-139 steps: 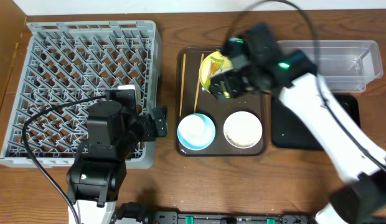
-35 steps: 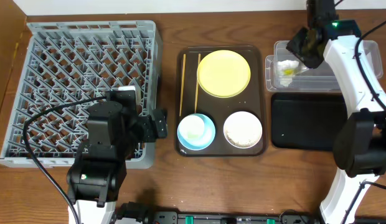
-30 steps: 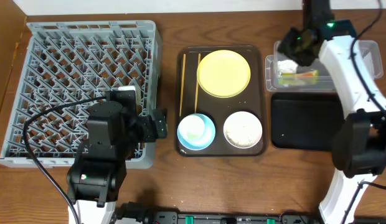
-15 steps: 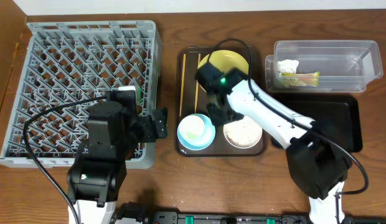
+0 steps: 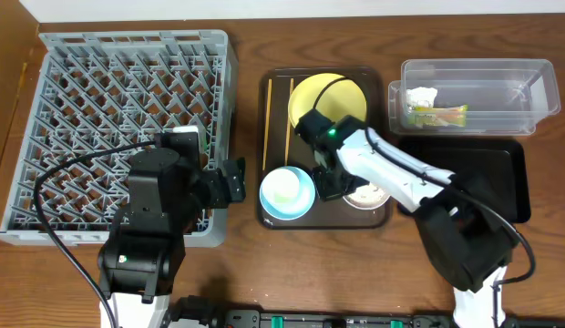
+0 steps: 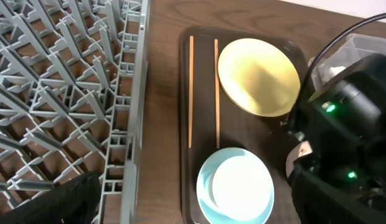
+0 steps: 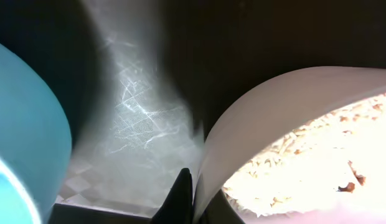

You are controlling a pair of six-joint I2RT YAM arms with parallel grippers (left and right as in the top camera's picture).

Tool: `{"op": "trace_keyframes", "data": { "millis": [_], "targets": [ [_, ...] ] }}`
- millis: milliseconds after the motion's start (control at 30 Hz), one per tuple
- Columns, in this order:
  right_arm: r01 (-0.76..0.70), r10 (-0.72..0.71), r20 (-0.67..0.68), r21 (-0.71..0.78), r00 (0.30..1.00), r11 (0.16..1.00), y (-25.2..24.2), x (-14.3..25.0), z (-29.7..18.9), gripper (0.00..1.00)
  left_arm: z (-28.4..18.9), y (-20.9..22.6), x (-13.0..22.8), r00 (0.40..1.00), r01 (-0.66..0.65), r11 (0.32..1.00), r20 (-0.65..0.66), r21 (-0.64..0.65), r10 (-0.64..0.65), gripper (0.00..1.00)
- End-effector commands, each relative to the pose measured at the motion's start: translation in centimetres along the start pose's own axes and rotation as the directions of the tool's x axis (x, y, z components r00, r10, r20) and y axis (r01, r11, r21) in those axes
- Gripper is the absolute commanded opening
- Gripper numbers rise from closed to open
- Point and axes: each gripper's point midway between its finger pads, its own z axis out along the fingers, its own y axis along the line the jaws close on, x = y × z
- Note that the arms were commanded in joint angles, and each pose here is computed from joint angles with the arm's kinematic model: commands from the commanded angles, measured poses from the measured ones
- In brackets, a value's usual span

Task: Sort waste into correct bins and load items into the dishwasher
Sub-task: 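Grasp the pink bowl on the tray with the right gripper, then tip the pink bowl over the black tray to pour out rice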

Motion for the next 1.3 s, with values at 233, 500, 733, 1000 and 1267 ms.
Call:
{"op": "trace_keyframes", "data": {
  "millis": [233, 500, 733, 1000, 1267],
  "targets": [
    [-0.131, 0.202, 0.060, -0.580, 0.977, 0.804, -3.3, -2.6, -13.0, 0.01, -0.6, -0.3, -0.8, 1.000, 0.000, 1.000, 0.022, 0.012, 0.000, 0.98],
    [-0.087, 0.292, 0.040, -0.908, 0.955, 0.409, -9.1, -2.2, -13.5, 0.01, -0.6, -0.3, -0.8, 1.000, 0.000, 1.000, 0.022, 0.012, 0.000, 0.98],
    [0.158, 0.438, 0.218, -0.973, 0.872, 0.171, -14.9, -1.1, -14.3, 0.01, -0.6, -0.3, -0.8, 1.000, 0.000, 1.000, 0.022, 0.012, 0.000, 0.98],
    [0.213, 0.465, 0.251, -0.968, 0.849, 0.133, -15.7, -0.7, -15.1, 0.01, -0.6, -0.3, -0.8, 1.000, 0.000, 1.000, 0.022, 0.012, 0.000, 0.98],
    [0.216, 0.437, 0.305, -0.946, 0.846, 0.242, -15.7, -0.9, -13.5, 0.01, -0.6, -0.3, -0.8, 1.000, 0.000, 1.000, 0.022, 0.012, 0.000, 0.98]
  ]
}}
